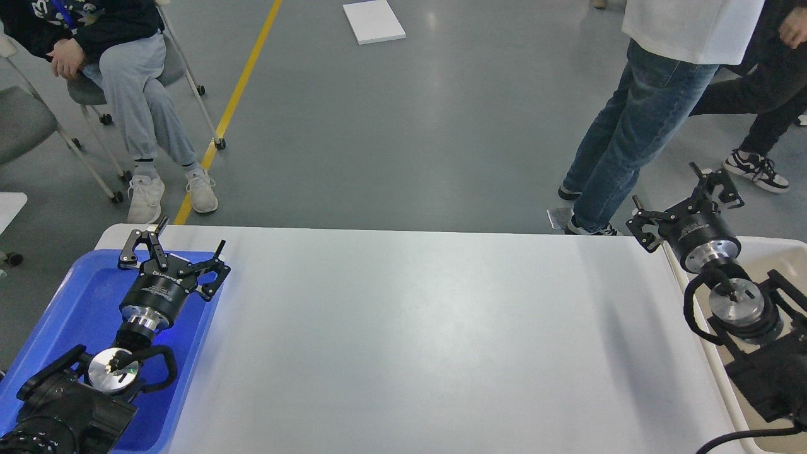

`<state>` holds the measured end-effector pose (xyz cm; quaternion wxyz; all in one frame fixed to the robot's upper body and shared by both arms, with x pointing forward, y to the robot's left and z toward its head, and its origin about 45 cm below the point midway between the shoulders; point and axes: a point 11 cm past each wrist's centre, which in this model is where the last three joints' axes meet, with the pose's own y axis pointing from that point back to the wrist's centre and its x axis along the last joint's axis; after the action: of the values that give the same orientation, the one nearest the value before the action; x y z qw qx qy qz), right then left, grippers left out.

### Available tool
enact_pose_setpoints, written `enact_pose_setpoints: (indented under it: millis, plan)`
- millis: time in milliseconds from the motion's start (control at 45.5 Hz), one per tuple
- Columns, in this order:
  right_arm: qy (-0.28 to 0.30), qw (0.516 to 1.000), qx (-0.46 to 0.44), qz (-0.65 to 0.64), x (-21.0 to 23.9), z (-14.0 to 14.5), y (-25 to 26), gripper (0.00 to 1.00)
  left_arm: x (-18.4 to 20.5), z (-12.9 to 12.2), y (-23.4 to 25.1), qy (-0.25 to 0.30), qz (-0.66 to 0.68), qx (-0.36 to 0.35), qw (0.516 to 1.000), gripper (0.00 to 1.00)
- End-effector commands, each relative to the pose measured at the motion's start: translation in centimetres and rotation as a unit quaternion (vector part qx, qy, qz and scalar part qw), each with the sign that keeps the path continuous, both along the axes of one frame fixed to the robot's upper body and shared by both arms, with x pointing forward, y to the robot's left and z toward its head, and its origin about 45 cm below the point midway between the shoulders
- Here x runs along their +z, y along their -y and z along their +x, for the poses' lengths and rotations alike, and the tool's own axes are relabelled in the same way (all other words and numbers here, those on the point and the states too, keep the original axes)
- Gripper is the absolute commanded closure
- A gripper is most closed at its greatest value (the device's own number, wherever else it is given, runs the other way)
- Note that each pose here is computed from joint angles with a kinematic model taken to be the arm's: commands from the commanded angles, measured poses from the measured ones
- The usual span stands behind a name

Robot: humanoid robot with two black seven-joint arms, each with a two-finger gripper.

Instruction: Tidy desktop

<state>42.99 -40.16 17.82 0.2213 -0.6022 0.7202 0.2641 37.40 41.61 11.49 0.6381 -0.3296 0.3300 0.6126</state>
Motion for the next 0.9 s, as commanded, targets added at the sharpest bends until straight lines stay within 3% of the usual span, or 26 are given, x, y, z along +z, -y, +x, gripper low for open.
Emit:
enact_pose_setpoints:
  millis: [0, 198, 264, 879]
  plan:
    - [0.034, 0.999, -0.035, 0.021, -2.5, -2.5, -0.3, 0.0, 0.0, 0.0, 0.0, 0.0, 0.0, 0.0, 1.0, 0.0]
    - [0.013, 1.0, -0.024, 0.013, -4.8, -4.0, -1.3, 0.0, 0.0, 0.0, 0.0, 0.0, 0.0, 0.0, 1.0, 0.0]
    - [0.03, 1.0, -0.008, -0.001, -5.2, -4.7, -2.0, 0.0, 0.0, 0.0, 0.0, -0.001, 0.0, 0.0, 1.0, 0.0]
    - [0.042, 0.99, 0.029, -0.133, -5.1, -4.8, -3.3, 0.0, 0.0, 0.0, 0.0, -0.001, 0.0, 0.0, 1.0, 0.0]
